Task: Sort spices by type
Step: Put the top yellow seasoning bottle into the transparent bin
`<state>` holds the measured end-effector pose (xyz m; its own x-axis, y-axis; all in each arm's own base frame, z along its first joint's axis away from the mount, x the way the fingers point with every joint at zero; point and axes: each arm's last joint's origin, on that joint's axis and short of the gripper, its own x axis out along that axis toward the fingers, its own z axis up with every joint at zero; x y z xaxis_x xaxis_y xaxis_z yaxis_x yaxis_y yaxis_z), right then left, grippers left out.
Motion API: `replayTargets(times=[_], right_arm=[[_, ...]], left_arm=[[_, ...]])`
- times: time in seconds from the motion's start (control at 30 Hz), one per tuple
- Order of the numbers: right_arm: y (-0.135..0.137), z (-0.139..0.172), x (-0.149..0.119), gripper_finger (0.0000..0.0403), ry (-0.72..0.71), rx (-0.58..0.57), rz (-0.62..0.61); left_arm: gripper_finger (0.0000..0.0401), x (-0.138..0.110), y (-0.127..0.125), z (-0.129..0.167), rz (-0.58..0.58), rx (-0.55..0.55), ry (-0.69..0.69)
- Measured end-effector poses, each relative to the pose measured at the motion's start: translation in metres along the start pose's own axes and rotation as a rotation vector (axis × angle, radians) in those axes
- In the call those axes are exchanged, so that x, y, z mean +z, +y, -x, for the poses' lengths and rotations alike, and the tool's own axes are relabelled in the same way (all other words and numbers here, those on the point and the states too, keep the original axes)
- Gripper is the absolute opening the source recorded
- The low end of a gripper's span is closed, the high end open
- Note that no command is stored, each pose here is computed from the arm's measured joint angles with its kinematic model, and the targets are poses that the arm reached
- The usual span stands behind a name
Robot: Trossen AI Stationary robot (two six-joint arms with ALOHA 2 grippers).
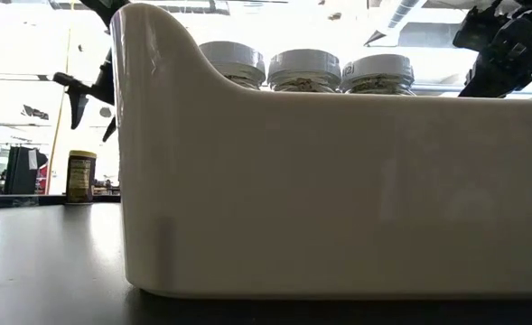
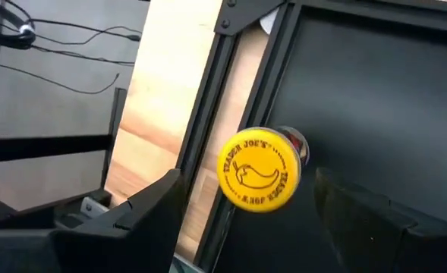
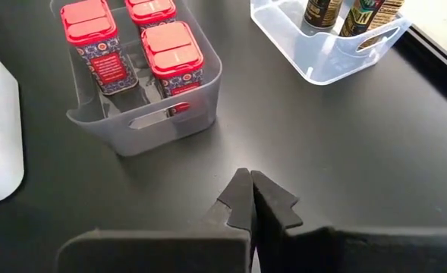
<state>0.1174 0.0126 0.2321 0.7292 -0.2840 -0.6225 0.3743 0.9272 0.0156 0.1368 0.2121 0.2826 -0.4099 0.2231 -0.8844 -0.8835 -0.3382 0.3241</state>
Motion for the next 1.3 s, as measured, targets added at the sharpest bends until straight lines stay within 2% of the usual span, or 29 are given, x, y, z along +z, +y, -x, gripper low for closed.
replayTargets(times=[0.1, 0.37, 0.8, 1.3], right_arm=[[0.000, 0.000, 0.000, 0.0024, 0.000, 0.000, 0.000], [0.000, 0.000, 0.000, 0.0024, 0.002, 0.005, 0.002], [0.000, 0.000, 0.000, 0.0024, 0.005, 0.004, 0.003], [0.000, 0.000, 0.000, 0.0024, 0.004, 0.004, 0.003]], left_arm=[[0.0277, -0.003, -0.002, -0.009, -0.002, 0.028, 0.007], [0.0277, -0.012, -0.008, -0.039, 0.016, 0.005, 0.049], [0.0276, -0.013, -0.010, -0.044, 0.034, -0.005, 0.037], [0.0196, -0.013, -0.009, -0.044, 0.017, 0.011, 0.030]])
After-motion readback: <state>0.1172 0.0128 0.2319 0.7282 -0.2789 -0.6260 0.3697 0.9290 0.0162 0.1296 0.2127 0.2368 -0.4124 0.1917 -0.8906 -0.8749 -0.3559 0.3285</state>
